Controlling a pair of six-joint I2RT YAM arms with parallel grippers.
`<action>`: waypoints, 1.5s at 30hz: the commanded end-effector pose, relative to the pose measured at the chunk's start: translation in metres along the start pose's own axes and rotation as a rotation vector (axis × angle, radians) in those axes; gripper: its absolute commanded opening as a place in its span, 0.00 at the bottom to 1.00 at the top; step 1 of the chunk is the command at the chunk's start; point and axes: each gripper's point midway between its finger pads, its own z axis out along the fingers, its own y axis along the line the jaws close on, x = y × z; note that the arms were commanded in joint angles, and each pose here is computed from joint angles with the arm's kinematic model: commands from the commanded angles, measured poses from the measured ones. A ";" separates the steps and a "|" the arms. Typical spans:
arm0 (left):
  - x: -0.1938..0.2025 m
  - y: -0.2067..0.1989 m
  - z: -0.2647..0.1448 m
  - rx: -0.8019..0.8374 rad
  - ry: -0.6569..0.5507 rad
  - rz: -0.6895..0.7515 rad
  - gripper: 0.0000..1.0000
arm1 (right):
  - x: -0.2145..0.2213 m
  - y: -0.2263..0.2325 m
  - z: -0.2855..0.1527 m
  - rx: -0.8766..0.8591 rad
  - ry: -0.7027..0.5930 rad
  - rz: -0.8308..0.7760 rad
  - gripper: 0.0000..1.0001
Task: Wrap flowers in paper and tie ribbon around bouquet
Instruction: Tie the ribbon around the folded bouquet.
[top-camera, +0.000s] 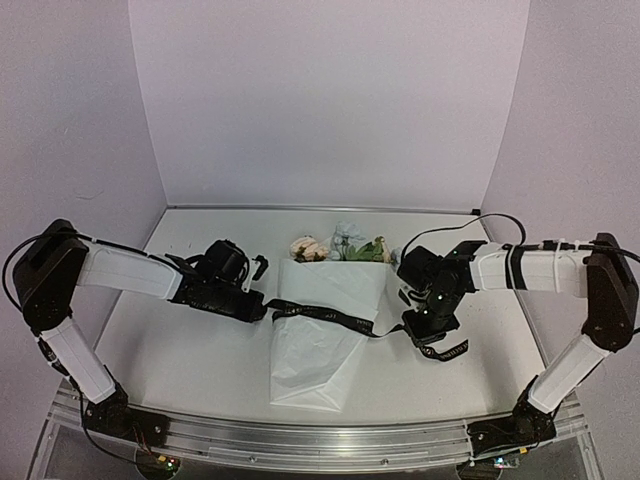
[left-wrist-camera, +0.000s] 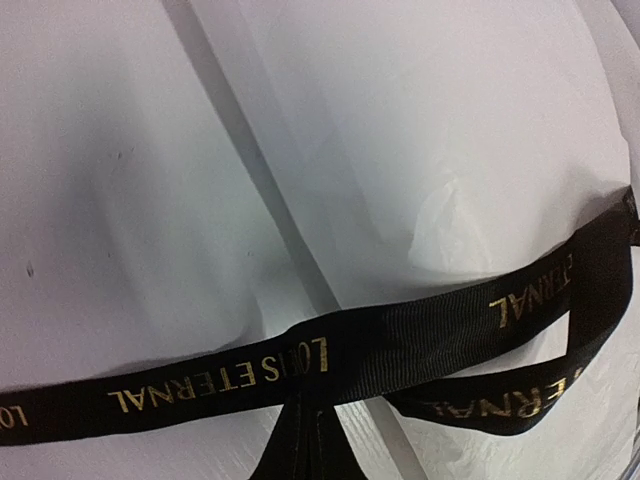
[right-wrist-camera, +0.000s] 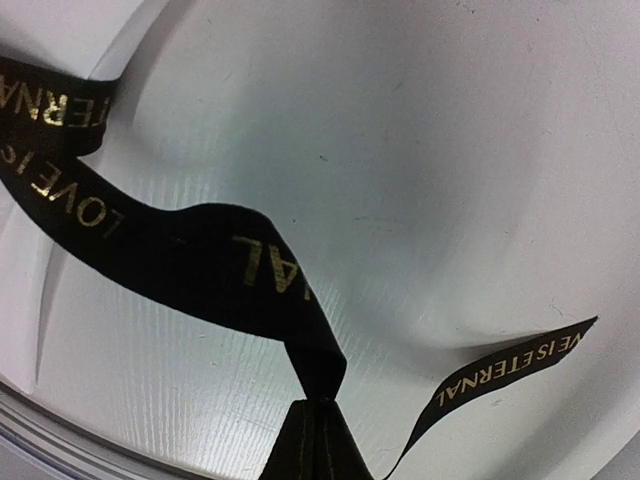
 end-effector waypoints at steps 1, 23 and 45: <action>0.007 0.000 -0.005 0.013 -0.009 -0.262 0.00 | -0.013 -0.009 0.005 0.060 -0.041 0.142 0.00; 0.019 0.034 -0.014 -0.089 -0.054 -0.596 0.00 | -0.027 -0.054 -0.003 0.162 -0.262 0.552 0.00; 0.063 0.171 -0.078 -0.417 -0.123 -0.998 0.00 | 0.037 -0.144 0.002 0.249 -0.194 0.806 0.00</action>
